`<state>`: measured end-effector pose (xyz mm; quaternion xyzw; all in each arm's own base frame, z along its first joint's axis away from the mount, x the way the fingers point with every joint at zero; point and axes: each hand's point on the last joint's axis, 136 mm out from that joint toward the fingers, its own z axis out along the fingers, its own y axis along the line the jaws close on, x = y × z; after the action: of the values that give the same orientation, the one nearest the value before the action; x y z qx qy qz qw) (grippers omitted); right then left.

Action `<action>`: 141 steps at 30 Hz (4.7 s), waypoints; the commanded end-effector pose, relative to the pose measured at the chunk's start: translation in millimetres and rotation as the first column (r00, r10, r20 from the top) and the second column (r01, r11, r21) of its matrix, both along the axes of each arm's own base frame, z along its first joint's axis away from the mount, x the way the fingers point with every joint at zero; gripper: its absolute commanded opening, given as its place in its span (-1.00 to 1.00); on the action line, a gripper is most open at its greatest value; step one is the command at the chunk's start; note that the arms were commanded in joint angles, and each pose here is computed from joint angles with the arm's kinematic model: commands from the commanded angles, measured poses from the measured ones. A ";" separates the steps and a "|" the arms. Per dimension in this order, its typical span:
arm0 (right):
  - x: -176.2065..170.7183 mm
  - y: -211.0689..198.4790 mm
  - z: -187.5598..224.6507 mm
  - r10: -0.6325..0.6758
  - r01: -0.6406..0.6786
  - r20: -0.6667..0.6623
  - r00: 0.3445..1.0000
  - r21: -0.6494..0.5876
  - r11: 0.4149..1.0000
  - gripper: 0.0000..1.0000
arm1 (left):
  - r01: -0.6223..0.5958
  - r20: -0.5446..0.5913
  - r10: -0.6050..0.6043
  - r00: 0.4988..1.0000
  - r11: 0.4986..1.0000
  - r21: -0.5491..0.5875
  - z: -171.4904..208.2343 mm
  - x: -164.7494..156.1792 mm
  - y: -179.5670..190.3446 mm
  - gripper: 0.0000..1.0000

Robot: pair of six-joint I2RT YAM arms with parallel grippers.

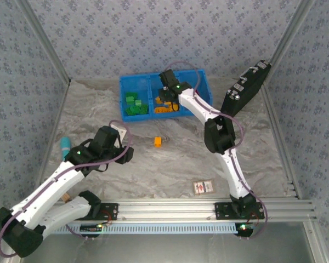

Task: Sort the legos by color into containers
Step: Place the lego in the container, then pick up the lego from the center of the table, then place the lego in the container.

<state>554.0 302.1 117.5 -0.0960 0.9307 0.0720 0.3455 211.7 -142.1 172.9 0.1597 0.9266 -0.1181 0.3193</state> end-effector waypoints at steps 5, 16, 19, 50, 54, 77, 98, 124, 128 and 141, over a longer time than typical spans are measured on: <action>5.0 -0.7 0.1 -0.008 0.009 -0.005 1.000 0.003 1.000 -0.14 | 0.000 0.139 0.006 0.990 0.999 -0.041 29.4 -0.6 5.8 0.19; -10.6 0.8 29.6 0.026 -0.025 0.023 0.999 -0.034 0.999 0.10 | 0.020 0.374 0.050 0.926 0.983 -0.180 85.1 -12.4 21.0 0.27; -24.1 7.6 38.9 0.044 -0.043 0.029 0.999 -0.025 0.999 0.11 | 0.002 0.404 0.070 0.912 0.985 -0.175 96.5 -13.8 29.1 0.27; -236.6 36.9 -25.0 -0.065 0.057 -0.139 0.988 -0.062 0.996 0.28 | 0.167 0.578 -0.116 0.808 0.985 -0.036 197.8 -21.3 15.8 0.40; -233.4 48.8 -33.1 -0.054 0.049 -0.156 0.986 -0.036 0.998 0.29 | 0.167 0.581 -0.165 0.797 0.985 0.050 200.6 -12.9 3.1 0.41; -220.7 37.0 -89.9 -0.089 0.066 -0.276 0.957 -0.091 0.994 0.10 | 0.083 0.557 -0.112 0.823 0.994 0.078 205.9 36.1 -22.1 0.57; -240.4 18.9 -123.4 -0.067 0.042 -0.358 0.931 -0.076 0.996 -0.50 | -0.148 0.404 0.168 0.899 0.986 -0.082 189.7 99.0 16.4 0.61; -168.2 -8.6 22.8 0.025 -0.024 -0.111 0.993 0.011 1.000 -0.63 | -0.300 0.341 0.299 0.891 0.953 -0.051 160.5 144.2 60.2 0.63; -123.0 1.6 49.2 0.033 -0.031 -0.039 0.999 0.058 0.998 -0.63 | -0.296 0.331 0.296 0.896 0.954 -0.051 156.0 147.8 58.1 0.63; -13.4 22.4 63.4 0.023 -0.029 0.051 0.998 0.123 0.992 -0.63 | -0.278 0.306 0.279 0.910 0.959 -0.050 146.7 154.6 53.5 0.63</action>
<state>533.0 326.3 185.8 -0.0764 0.9103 0.1337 0.3843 361.0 -87.2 314.5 0.0455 0.8830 -0.0371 0.4657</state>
